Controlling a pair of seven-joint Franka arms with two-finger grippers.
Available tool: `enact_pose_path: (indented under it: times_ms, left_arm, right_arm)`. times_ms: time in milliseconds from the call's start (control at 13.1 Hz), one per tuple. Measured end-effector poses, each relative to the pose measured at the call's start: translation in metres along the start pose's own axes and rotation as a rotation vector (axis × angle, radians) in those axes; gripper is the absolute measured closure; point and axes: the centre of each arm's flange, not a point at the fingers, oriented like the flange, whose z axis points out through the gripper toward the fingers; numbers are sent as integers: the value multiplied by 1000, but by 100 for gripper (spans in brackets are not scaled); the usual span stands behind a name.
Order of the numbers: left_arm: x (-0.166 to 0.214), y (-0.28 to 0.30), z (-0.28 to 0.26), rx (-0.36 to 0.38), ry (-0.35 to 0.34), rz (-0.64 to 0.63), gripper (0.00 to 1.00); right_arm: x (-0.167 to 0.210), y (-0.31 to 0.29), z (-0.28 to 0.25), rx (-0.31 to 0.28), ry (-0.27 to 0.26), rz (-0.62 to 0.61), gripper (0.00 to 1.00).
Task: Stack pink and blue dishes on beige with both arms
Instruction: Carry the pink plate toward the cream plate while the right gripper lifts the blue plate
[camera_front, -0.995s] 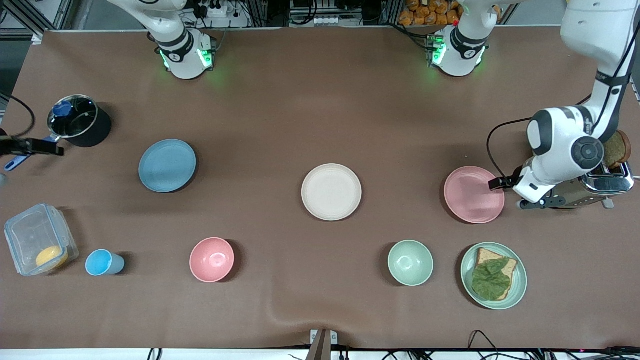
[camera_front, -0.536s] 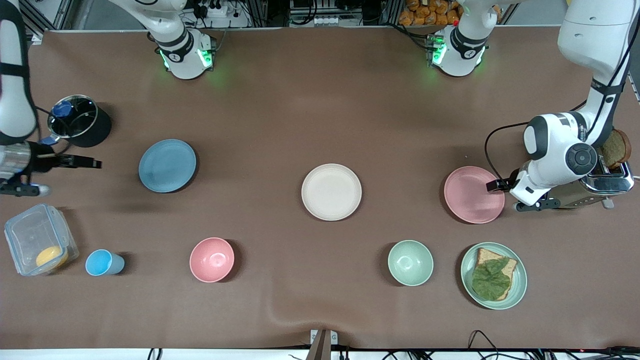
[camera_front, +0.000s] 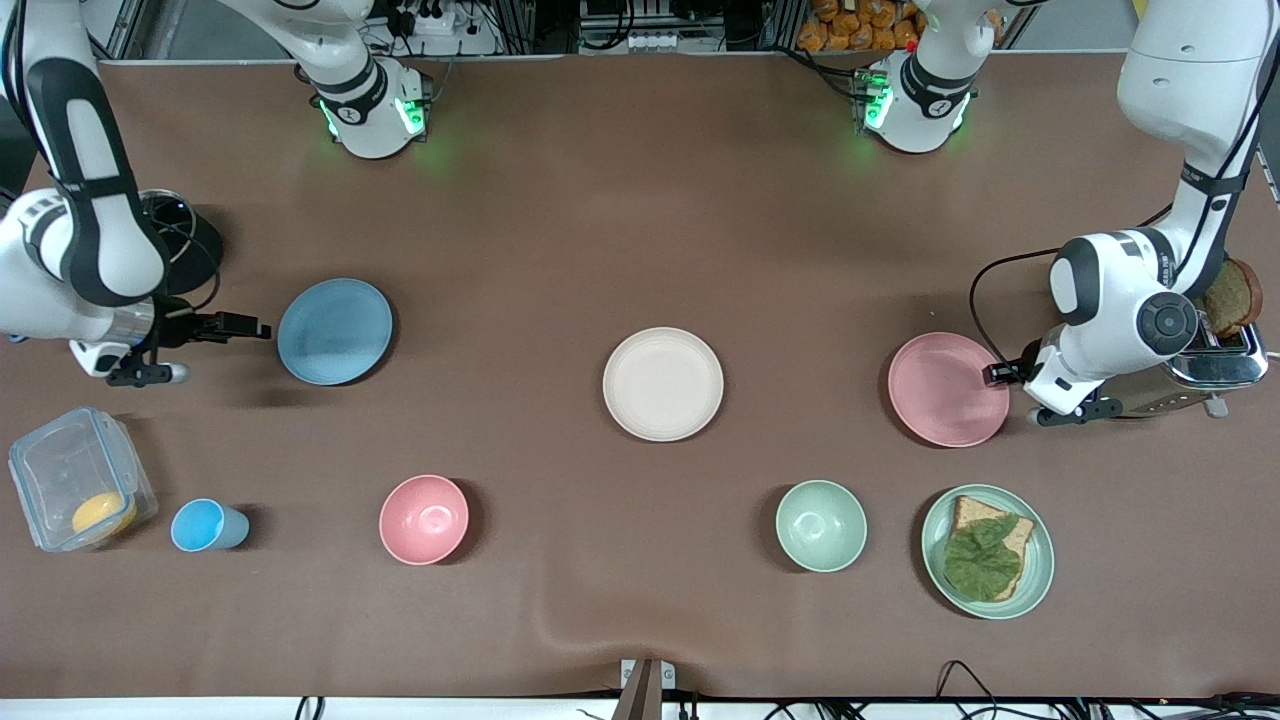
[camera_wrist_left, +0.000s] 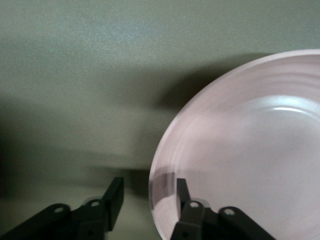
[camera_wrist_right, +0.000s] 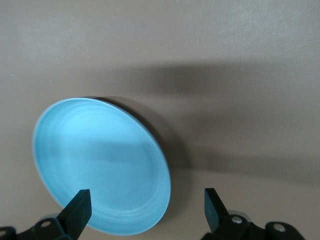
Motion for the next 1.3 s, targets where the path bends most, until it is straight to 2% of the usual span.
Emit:
enact_pose_path:
  times_ms: [153,230,383,459,536,765,1071,1301]
  left_arm:
    - [1,-1,0,-2,1,-4,76]
    - [2,-1,-1,-5,4,-6,76]
    - [5,1,-6,-24,13,-24,93]
    - [6,2,-12,-60,23,-52,93]
    - [9,6,-18,-88,35,-70,93]
    - [16,31,-57,-120,85,-42,95]
    - [22,84,-132,-160,73,34,95]
    - [21,133,-172,-188,41,17,95]
  right_arm:
    - [1,15,31,24,-10,-26,0]
    - [2,20,45,40,-15,-32,0]
    - [2,25,64,56,-32,-42,0]
    - [3,24,65,57,-33,-47,0]
    - [4,24,64,58,-32,-49,10]
    - [4,22,64,65,-39,-51,47]
    - [1,15,71,111,-69,-45,92]
    - [1,8,73,141,-89,-48,96]
